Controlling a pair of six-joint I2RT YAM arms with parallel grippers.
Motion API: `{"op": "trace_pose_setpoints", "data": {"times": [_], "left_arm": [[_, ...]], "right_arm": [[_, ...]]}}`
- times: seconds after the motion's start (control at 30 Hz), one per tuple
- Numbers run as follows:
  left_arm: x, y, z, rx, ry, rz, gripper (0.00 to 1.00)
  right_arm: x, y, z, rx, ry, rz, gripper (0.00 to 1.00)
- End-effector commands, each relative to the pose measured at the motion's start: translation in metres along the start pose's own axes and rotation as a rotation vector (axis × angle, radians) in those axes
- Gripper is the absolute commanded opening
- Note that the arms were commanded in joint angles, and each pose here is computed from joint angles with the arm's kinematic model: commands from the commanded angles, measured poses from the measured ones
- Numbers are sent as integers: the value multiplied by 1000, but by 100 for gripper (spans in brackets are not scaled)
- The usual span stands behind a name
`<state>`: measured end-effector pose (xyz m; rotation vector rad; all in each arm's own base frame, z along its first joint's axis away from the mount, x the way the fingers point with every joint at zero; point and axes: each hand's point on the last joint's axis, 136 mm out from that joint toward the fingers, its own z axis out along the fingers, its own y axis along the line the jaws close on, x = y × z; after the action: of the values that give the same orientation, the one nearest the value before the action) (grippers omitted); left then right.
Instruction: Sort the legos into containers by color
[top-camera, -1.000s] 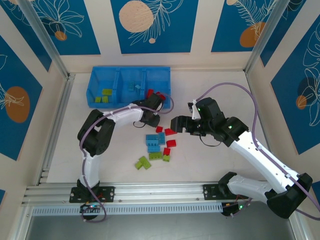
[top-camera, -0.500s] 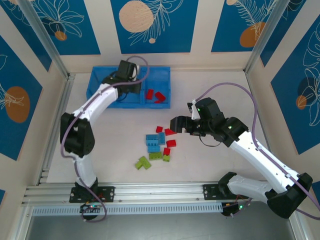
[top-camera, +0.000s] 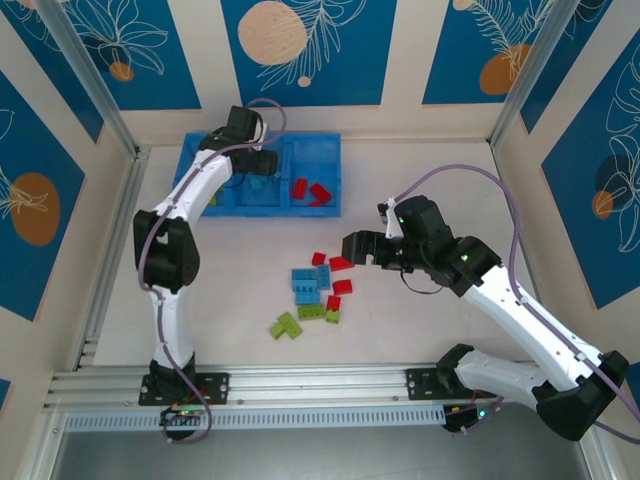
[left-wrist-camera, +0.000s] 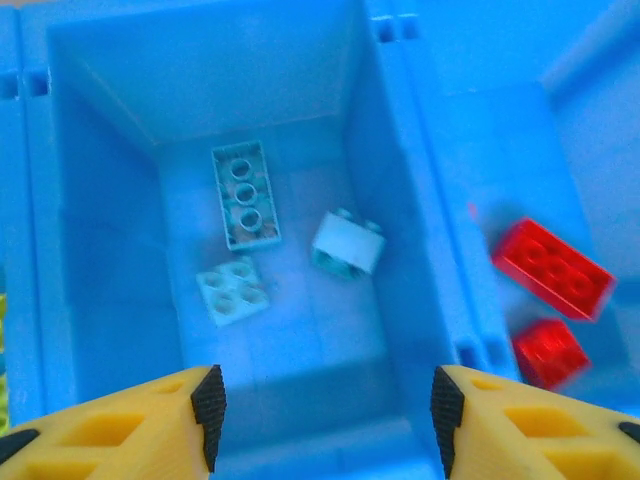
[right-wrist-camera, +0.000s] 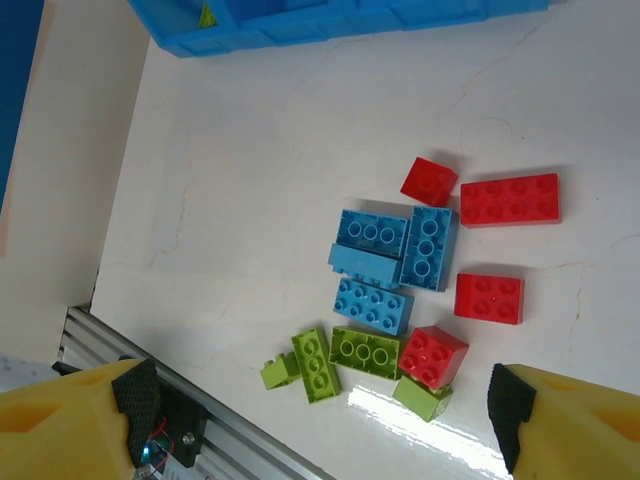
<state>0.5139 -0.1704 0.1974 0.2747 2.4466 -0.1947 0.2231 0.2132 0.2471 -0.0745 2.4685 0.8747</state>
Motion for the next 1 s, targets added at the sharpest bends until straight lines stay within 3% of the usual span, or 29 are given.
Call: {"op": "trace_pose_setpoints", "data": {"times": [0.0, 0.13, 0.2, 0.27, 0.37, 0.47, 0.6, 0.73, 0.97], "left_arm": [[-10, -40, -83, 131, -106, 63, 58], [24, -92, -154, 256, -181, 232, 61], [56, -131, -189, 398, -219, 383, 64], [91, -155, -212, 495, -235, 519, 66], [138, -164, -233, 545, -221, 694, 72], [182, -163, -240, 577, -198, 878, 75], [223, -167, -247, 701, -208, 994, 75], [238, -170, -243, 749, -231, 1028, 78], [249, -155, -217, 651, -147, 1059, 100]], "right_arm": [[-7, -10, 14, 37, -12, -12, 88], [-11, -32, 35, 82, 21, 35, 88], [-11, -44, 47, 109, 38, 44, 88], [-10, -54, 58, 136, 54, 20, 88], [-5, -70, 78, 187, 112, -51, 88], [7, -83, 99, 214, 198, -116, 88], [17, -98, 123, 249, 278, -138, 89], [18, -103, 145, 269, 344, -139, 92], [16, -114, 179, 361, 398, -111, 92]]}}
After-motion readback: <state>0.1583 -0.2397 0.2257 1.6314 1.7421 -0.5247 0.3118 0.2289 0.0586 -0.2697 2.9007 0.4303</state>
